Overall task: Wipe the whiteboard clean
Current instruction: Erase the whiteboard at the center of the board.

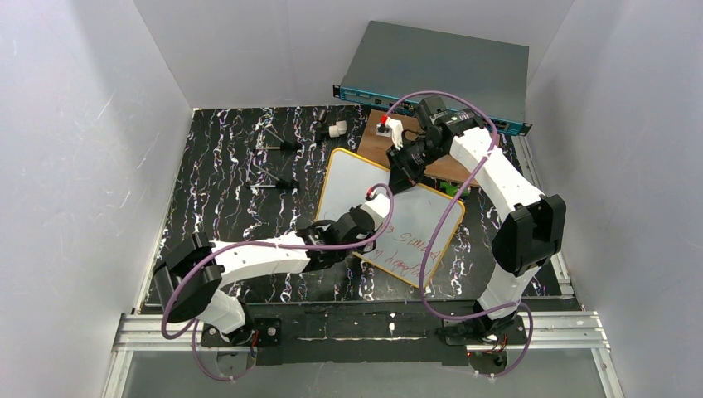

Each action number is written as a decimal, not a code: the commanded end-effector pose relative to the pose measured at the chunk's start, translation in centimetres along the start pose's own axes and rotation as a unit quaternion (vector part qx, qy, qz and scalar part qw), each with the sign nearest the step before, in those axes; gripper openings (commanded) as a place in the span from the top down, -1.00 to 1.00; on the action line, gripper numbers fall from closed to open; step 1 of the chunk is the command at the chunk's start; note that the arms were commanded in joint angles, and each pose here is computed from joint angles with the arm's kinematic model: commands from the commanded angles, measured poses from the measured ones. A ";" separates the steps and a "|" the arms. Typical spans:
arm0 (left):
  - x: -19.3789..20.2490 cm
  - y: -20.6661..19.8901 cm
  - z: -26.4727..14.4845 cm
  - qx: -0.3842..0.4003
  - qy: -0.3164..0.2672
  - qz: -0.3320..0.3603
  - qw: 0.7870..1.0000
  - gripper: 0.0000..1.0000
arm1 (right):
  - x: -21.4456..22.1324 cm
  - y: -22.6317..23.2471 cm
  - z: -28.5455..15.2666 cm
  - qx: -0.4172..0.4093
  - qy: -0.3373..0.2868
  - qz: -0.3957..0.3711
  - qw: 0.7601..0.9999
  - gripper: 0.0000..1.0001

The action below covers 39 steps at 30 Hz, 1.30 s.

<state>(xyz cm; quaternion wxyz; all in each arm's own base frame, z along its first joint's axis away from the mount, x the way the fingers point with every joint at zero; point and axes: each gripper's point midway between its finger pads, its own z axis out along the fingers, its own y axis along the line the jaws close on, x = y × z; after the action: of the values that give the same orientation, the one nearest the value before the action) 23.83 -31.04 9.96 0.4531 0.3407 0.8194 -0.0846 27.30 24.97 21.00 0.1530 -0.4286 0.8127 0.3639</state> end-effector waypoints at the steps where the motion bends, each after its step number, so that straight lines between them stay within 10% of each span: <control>1: -9.1 2.2 -0.8 -0.025 -0.114 -0.039 0.992 1.00 | 0.6 1.8 0.8 -0.023 0.019 -0.037 0.999 0.97; 13: -11.6 2.7 -3.0 0.001 -0.148 -0.070 0.986 1.00 | 0.7 1.7 0.7 -0.020 0.019 -0.037 0.999 0.97; 39: 4.3 -2.7 0.1 0.084 0.000 -0.070 0.994 1.00 | 0.7 1.6 0.8 -0.020 0.021 -0.034 0.999 0.97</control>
<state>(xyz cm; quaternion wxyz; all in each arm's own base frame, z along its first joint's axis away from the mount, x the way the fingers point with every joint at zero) 22.05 -32.51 10.42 0.4651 0.3135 0.7996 -0.2147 26.48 25.45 20.95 0.1441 -0.4387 0.8081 0.3658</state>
